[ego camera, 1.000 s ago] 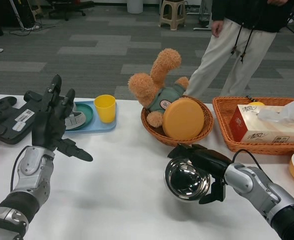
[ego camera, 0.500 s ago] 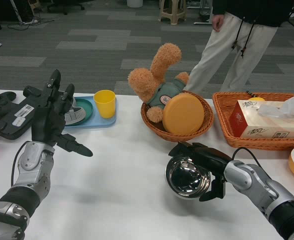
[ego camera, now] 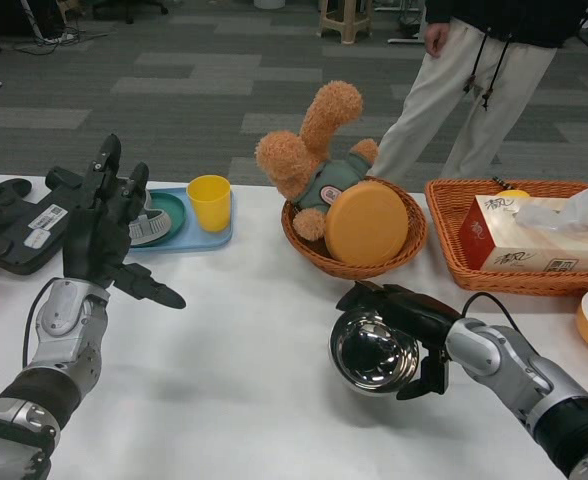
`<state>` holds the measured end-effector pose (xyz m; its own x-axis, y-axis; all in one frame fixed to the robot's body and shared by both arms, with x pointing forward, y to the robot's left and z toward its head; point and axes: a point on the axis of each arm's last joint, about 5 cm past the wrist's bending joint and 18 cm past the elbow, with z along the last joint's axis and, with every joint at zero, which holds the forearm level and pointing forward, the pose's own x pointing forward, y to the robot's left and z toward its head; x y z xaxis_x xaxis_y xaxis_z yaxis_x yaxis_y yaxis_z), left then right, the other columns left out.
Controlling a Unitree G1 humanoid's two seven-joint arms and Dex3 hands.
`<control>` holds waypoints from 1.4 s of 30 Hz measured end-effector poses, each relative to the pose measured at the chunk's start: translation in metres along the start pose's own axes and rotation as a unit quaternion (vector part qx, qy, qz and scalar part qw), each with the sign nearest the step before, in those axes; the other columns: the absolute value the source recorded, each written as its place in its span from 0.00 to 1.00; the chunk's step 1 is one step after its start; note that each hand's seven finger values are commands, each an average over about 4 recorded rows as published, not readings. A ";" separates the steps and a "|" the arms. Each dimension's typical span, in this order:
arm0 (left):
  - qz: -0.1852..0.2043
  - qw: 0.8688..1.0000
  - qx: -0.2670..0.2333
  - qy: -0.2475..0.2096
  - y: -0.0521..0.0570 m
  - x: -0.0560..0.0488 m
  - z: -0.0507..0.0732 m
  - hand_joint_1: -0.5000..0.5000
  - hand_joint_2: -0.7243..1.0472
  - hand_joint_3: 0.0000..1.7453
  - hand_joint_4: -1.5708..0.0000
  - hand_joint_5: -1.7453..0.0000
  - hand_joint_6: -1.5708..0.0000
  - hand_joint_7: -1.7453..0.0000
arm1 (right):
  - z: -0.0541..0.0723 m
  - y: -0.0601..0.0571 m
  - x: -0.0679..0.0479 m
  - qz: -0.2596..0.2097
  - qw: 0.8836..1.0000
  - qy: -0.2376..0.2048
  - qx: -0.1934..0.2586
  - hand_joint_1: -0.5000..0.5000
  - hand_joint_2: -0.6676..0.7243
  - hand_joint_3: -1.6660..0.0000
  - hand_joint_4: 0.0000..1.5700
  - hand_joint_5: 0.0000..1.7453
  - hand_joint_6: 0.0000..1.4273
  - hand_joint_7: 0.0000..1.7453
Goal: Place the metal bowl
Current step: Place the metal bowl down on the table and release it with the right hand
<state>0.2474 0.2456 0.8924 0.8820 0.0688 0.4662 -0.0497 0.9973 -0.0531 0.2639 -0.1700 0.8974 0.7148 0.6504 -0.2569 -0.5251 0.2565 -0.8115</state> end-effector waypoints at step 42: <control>0.000 1.000 0.000 0.000 0.000 0.000 0.000 0.00 0.25 0.05 0.90 1.00 1.00 1.00 | -0.007 0.008 -0.003 -0.008 0.996 0.016 0.082 0.04 1.00 1.00 0.00 0.00 0.00 0.60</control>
<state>0.2474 0.2456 0.8924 0.8820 0.0688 0.4662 -0.0497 0.9974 -0.0531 0.2606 -0.1751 0.8879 0.7374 0.6221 -0.2630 -0.5791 0.3820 -0.7202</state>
